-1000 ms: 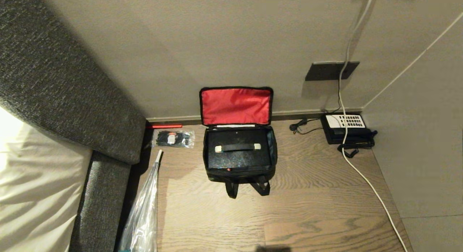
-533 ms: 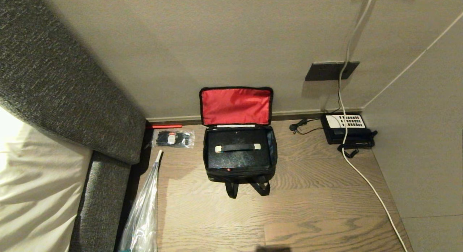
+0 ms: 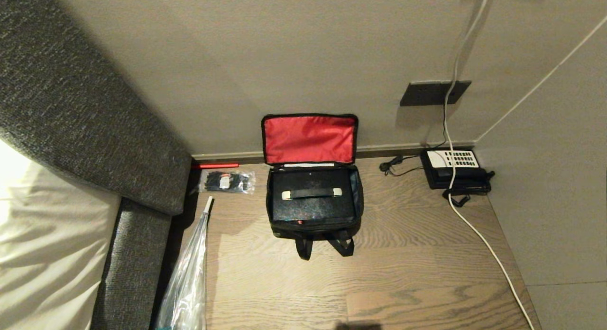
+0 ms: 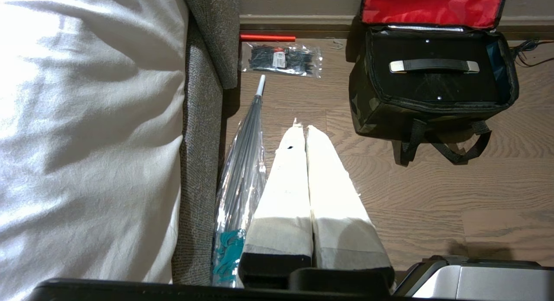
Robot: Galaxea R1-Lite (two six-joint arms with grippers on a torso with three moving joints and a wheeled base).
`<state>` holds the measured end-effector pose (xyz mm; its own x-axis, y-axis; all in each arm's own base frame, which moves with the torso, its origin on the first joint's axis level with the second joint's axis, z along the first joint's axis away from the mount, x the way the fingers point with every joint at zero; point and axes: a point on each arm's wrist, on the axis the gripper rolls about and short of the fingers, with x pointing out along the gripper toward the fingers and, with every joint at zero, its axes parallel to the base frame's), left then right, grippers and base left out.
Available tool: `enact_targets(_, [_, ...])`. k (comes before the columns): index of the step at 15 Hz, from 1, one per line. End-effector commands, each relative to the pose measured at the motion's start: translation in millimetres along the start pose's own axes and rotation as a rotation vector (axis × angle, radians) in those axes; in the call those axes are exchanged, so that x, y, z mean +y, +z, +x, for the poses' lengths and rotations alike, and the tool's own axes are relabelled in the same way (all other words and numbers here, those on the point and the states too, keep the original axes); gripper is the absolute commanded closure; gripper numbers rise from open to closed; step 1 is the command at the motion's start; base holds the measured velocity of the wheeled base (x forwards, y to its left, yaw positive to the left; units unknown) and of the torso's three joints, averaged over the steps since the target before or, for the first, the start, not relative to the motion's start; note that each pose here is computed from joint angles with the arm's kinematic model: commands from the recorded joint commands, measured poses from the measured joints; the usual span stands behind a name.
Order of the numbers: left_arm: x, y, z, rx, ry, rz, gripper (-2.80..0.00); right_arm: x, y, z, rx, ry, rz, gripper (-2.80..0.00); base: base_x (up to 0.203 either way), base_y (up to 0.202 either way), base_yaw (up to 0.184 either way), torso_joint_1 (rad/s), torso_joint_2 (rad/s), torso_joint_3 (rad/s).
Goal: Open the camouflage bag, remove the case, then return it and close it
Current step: Grip the handle
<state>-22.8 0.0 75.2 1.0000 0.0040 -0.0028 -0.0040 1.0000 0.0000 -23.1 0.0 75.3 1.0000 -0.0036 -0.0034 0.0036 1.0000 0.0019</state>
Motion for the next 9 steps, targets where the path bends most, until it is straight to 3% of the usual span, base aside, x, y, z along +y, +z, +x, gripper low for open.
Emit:
enact_targets(1, [0.0,-0.1,-0.1,-0.001,0.001,0.000,0.00,-0.1,0.2,-0.1,-0.007,-0.004,0.002,0.00,0.000,0.000,0.000,0.000,0.00,0.000])
enact_targets(9, [0.0,0.3,-0.3,-0.003,0.002,0.003,0.00,-0.1,0.2,0.0,-0.007,-0.006,0.010,0.00,0.000,0.000,0.000,0.000,0.00,0.000])
